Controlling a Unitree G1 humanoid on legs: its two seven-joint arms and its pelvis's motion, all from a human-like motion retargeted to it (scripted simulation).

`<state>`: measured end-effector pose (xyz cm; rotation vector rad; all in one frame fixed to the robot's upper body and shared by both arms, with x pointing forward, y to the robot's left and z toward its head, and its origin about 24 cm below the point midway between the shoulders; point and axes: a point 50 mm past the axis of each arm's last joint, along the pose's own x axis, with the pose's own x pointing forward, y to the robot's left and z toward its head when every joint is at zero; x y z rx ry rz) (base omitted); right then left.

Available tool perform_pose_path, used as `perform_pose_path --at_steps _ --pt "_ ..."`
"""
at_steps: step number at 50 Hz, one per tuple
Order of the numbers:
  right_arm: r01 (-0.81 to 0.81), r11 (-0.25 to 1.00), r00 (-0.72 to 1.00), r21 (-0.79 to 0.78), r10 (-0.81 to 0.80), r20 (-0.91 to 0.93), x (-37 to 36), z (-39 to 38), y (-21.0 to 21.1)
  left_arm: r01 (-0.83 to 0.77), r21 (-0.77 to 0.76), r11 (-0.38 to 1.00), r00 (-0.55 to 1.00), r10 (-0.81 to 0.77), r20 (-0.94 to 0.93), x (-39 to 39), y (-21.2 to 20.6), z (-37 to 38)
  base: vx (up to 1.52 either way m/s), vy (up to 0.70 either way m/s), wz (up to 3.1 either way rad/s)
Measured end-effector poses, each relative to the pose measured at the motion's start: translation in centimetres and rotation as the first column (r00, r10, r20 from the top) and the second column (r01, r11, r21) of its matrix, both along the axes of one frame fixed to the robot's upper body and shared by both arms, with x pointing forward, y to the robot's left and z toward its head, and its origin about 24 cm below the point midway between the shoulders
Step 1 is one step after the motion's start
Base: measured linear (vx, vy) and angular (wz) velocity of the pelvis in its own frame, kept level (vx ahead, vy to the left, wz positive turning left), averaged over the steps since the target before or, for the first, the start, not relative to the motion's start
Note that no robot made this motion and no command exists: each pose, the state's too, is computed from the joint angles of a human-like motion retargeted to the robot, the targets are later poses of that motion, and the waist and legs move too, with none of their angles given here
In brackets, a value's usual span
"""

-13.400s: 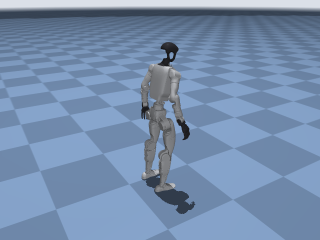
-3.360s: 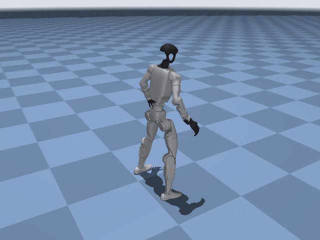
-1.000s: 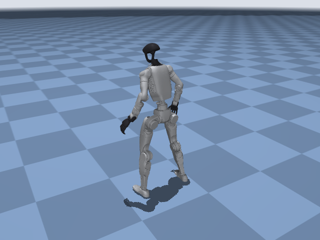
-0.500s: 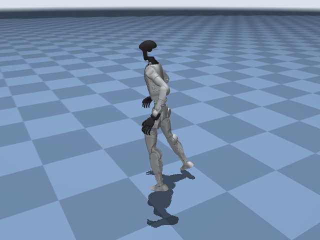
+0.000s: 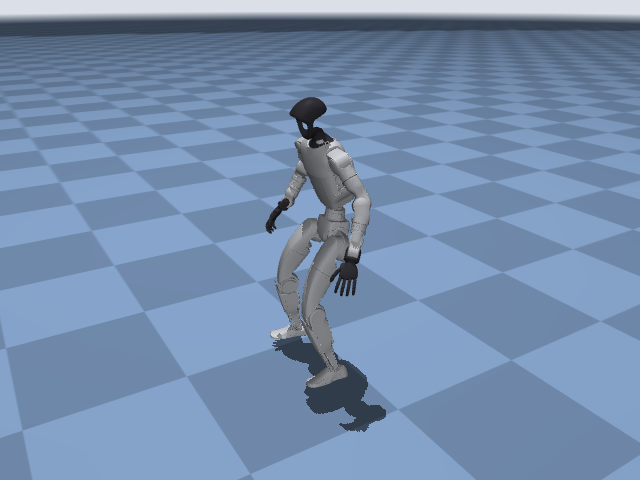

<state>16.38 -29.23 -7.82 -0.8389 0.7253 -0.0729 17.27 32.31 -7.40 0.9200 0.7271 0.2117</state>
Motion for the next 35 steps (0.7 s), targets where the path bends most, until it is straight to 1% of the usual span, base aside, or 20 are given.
perform_pose_path --at_steps 2,3,5,8,10,12,17,20,23,29,35 --pt "0.004 0.999 0.998 0.045 -0.007 0.068 0.9 0.5 0.8 0.084 0.025 0.996 0.996 -0.083 -0.033 -0.7 -0.9 -0.6 0.19 -0.03 0.12" --pt "0.008 0.998 0.996 0.064 -0.013 0.086 1.4 0.8 1.1 0.084 0.027 0.996 0.996 -0.083 -0.021 -0.6 -1.1 -0.5 0.17 -0.05 0.04" --pt "-0.007 0.995 0.998 0.096 0.001 0.066 0.9 0.7 1.3 0.034 -0.02 0.999 0.999 -0.034 -0.025 -2.1 -1.2 -1.2 0.23 -0.05 0.06" --pt "0.093 0.982 0.994 0.162 -0.101 0.044 -1.1 -0.1 1.0 -0.074 -0.137 0.988 0.996 0.068 -0.049 -4.2 -1.2 -2.0 0.27 -0.05 0.05" --pt "0.122 0.98 0.992 0.159 -0.127 0.021 -2.0 -0.4 0.7 -0.093 -0.176 0.98 0.994 0.081 -0.074 -4.6 -1.1 -2.2 0.22 -0.06 0.02" --pt "0.112 0.986 0.994 0.12 -0.113 0.006 -2.2 -0.7 0.6 -0.07 -0.152 0.986 0.994 0.055 -0.098 -4.5 -0.9 -2.2 0.17 -0.07 0.04" --pt "0.019 0.999 0.999 0.035 -0.017 -0.051 -1.5 -1.3 0.6 0.029 -0.041 0.999 0.979 -0.036 -0.201 -3.8 -0.9 -2.9 0.13 -0.06 0.06" --pt "-0.017 0.999 0.996 0.034 0.019 -0.085 -1.4 -1.4 0.4 0.048 -0.043 0.998 0.969 -0.057 -0.242 -3.8 -1.4 -3.5 0.14 -0.05 0.15" --pt "-0.005 0.999 0.996 0.034 0.008 -0.09 -1.3 -1.4 0.2 0.031 -0.066 0.997 0.975 -0.045 -0.218 -3.3 -2.0 -3.6 0.13 -0.05 0.13" --pt "0.08 0.993 0.994 0.085 -0.073 -0.086 -1.8 -2.2 0.6 -0.028 -0.122 0.992 0.994 0.015 -0.107 -1.9 -3.0 -3.2 0.11 -0.04 0.01" --pt "0.086 0.992 0.991 0.096 -0.075 -0.113 -2.5 -3.0 1.2 -0.067 -0.213 0.975 0.997 0.057 -0.055 -1.6 -4.4 -3.4 0.12 -0.02 0.0"
